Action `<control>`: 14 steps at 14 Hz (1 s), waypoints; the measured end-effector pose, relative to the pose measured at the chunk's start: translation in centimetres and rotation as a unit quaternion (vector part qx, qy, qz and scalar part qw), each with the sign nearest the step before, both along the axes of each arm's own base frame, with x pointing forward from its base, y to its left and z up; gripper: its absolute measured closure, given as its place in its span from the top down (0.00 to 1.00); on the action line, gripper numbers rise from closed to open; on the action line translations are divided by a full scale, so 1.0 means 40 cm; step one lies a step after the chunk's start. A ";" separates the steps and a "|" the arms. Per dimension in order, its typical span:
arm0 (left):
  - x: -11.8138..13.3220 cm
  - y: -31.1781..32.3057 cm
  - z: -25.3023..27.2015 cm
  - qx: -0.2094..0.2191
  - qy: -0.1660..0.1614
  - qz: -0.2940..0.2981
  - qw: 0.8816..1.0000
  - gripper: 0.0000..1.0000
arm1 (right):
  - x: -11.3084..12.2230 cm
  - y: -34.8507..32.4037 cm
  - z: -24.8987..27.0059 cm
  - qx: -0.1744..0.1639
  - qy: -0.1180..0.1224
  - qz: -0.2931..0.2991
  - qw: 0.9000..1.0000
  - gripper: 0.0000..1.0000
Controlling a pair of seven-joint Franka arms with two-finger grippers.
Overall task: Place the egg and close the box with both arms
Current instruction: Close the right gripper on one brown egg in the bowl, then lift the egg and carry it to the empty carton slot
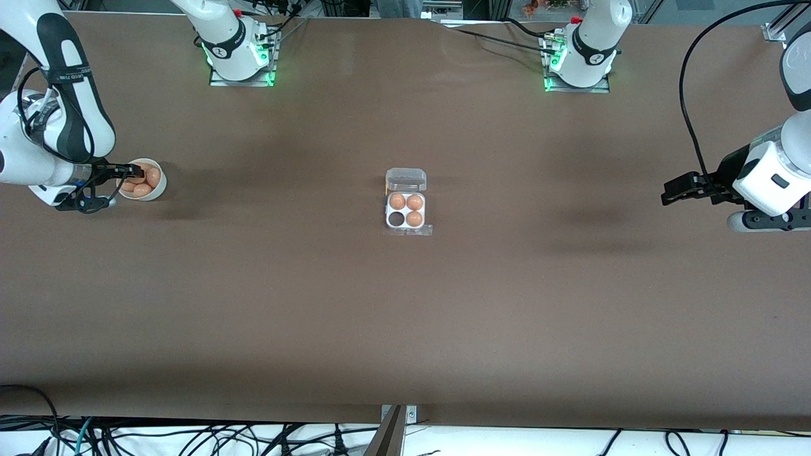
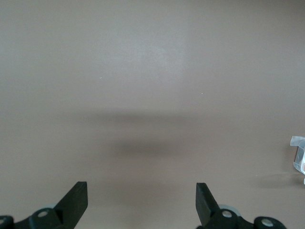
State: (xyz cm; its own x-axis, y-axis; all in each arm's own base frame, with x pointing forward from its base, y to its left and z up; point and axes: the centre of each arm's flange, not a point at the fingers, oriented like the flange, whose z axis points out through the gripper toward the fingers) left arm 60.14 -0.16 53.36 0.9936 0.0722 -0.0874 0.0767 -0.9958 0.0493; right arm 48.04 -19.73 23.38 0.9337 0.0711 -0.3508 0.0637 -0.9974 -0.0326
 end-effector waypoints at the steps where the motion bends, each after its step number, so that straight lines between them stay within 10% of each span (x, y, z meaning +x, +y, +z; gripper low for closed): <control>1: 0.000 0.000 0.000 0.000 0.000 0.000 1.000 1.00 | 0.000 0.000 0.001 0.000 0.001 0.000 1.000 0.46; 14: 0.000 0.000 0.000 0.000 0.000 0.000 1.000 1.00 | 0.173 0.211 0.154 0.057 0.063 -0.071 0.994 0.46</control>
